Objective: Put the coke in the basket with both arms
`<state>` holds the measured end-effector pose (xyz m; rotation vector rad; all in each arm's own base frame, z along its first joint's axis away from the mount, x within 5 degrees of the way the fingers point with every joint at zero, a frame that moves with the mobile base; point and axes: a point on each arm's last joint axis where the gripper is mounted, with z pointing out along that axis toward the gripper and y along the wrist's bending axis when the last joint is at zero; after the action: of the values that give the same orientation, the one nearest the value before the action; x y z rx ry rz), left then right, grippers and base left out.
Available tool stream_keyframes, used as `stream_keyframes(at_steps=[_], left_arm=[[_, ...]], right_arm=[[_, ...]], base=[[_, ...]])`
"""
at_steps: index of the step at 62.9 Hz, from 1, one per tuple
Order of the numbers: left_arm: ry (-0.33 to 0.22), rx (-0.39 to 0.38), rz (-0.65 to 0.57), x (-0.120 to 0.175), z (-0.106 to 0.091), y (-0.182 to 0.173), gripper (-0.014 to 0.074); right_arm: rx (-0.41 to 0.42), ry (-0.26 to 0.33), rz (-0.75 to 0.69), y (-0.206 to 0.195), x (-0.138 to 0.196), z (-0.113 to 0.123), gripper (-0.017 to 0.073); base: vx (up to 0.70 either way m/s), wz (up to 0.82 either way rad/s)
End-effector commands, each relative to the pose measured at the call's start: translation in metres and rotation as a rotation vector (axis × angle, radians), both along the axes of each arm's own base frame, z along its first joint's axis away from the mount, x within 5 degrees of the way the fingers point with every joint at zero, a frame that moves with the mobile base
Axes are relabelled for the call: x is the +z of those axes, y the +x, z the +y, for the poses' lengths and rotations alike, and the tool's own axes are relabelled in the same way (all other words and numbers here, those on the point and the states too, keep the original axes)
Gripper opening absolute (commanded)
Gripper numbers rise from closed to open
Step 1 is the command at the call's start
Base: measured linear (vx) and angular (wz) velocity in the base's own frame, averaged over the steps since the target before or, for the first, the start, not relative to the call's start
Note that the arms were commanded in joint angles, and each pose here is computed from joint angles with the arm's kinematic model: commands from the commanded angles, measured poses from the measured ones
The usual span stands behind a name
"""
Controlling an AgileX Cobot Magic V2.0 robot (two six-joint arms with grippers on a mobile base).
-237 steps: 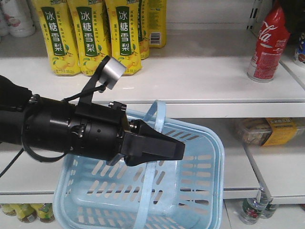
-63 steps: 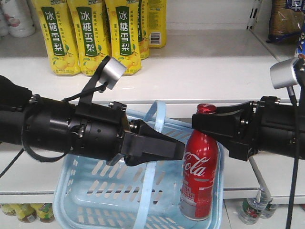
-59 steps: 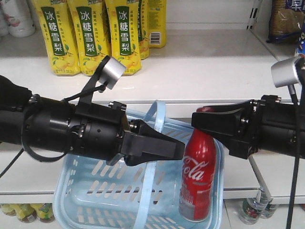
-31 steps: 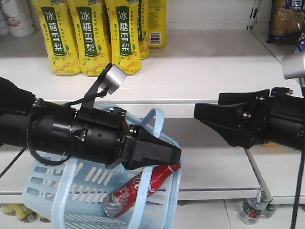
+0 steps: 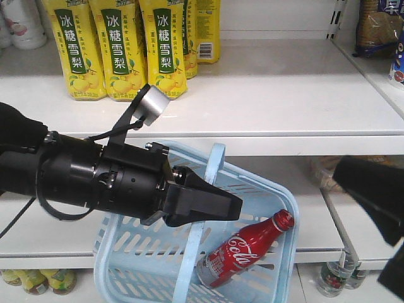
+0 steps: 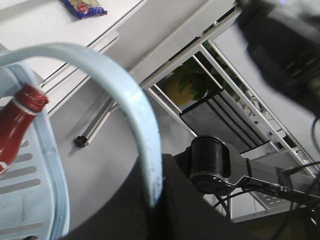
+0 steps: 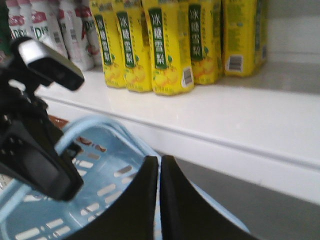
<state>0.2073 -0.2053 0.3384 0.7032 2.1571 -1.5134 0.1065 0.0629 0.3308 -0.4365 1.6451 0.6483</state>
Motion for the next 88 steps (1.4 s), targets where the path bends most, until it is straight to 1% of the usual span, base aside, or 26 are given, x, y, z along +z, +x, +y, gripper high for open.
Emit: stream_keyframes(at_steps=[1,7,13,18,26,88], left_arm=[[-0.131,0.010,-0.049,0.033,0.001,-0.007,-0.0006],[-0.131,0.011,-0.050,0.033,0.001,-0.007,-0.0006],[-0.131,0.011,-0.050,0.033,0.001,-0.007,-0.0006],[-0.131,0.011,-0.050,0.033,0.001,-0.007,-0.0006],[-0.131,0.011,-0.050,0.033,0.001,-0.007,-0.0006],[-0.131,0.014,-0.050,0.033,0.001,-0.007,-0.0006]], right_arm=[[-0.092,-0.024,-0.009,-0.009,-0.022,-0.009,-0.0004],[-0.180,-0.025,0.011,-0.016,-0.051,-0.017,-0.0004],[-0.244,-0.036,0.043,-0.021,-0.078,-0.024,-0.0004],[-0.271,-0.042,0.061,-0.023,-0.091,-0.026,-0.0004],[-0.297,-0.051,0.071,-0.024,-0.100,-0.029,-0.0004],[-0.303,-0.053,0.075,-0.024,-0.101,-0.029,-0.0004]], base=[[0.00,0.00],[0.00,0.00],[0.00,0.00],[0.00,0.00],[0.00,0.00],[0.00,0.00]])
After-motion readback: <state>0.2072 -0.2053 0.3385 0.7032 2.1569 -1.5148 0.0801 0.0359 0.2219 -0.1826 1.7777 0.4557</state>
